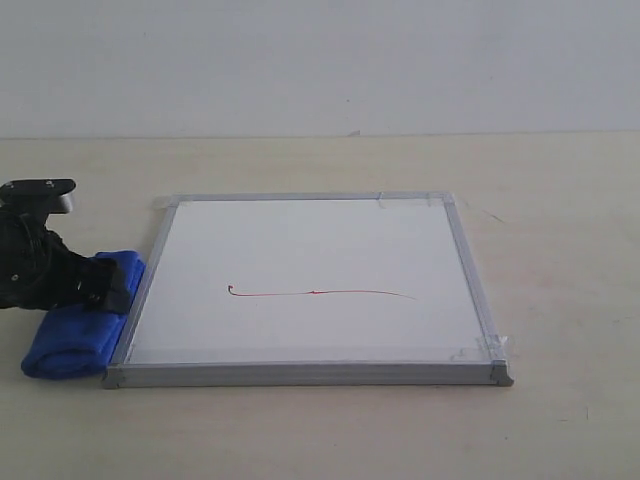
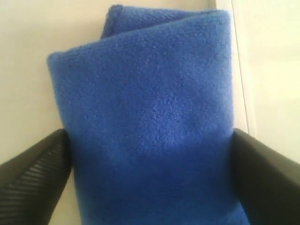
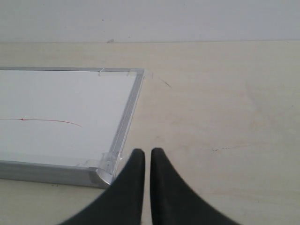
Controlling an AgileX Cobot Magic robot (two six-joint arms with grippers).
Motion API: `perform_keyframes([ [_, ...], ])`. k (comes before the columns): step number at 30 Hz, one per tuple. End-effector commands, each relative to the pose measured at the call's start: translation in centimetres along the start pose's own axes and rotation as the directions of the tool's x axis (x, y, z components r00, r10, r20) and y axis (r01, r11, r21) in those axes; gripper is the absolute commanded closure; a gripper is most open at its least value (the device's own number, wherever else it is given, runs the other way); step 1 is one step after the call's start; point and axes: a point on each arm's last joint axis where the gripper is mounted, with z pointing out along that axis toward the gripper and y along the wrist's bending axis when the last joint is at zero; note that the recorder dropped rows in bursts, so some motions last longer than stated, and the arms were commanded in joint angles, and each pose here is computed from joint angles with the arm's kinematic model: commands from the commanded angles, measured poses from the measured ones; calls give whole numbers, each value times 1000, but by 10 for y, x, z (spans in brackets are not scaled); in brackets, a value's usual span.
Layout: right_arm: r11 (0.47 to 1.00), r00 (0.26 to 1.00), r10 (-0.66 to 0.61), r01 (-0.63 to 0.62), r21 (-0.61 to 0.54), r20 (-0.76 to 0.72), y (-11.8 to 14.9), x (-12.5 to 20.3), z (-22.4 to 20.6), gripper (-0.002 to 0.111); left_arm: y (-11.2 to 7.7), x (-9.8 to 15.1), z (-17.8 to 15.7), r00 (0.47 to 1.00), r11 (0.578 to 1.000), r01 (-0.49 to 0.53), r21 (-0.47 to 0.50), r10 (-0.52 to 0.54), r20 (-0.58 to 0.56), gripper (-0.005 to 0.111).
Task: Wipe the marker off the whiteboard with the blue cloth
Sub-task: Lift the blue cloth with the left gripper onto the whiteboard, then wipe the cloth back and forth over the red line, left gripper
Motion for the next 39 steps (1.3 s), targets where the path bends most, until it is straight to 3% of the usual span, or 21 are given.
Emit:
perform_keyframes([
  [1,1000,1000,-3,3,4,17,0,-1,0,107,-13,15,13,993,999,-8,51,14,-115,56],
  [2,1000,1000,-3,3,4,17,0,-1,0,107,-13,16,13,993,999,-8,53,14,-118,66],
  [3,1000,1000,-3,3,4,17,0,-1,0,107,-14,16,13,991,998,-7,61,15,-129,84],
  [5,1000,1000,-3,3,4,17,0,-1,0,107,-16,12,10,988,995,-43,90,56,-146,102],
  [11,1000,1000,-3,3,4,17,0,-1,0,107,-24,-13,-9,986,985,-67,162,90,-139,102],
  [19,1000,1000,-3,3,4,17,0,-1,0,107,-34,-53,-67,993,980,-109,169,100,63,102],
  [23,1000,1000,-3,3,4,17,0,-1,0,107,-42,-65,-80,986,974,-130,187,106,131,102],
  [32,1000,1000,-3,3,4,17,0,-1,0,107,-91,-72,-45,933,922,-346,175,320,163,102],
  [35,1000,1000,-3,3,4,17,0,-1,0,107,-98,-70,-23,923,910,-380,165,361,136,102],
  [39,1000,1000,-3,3,4,13,0,-1,0,107,-95,-67,2,929,920,-366,142,352,116,102],
])
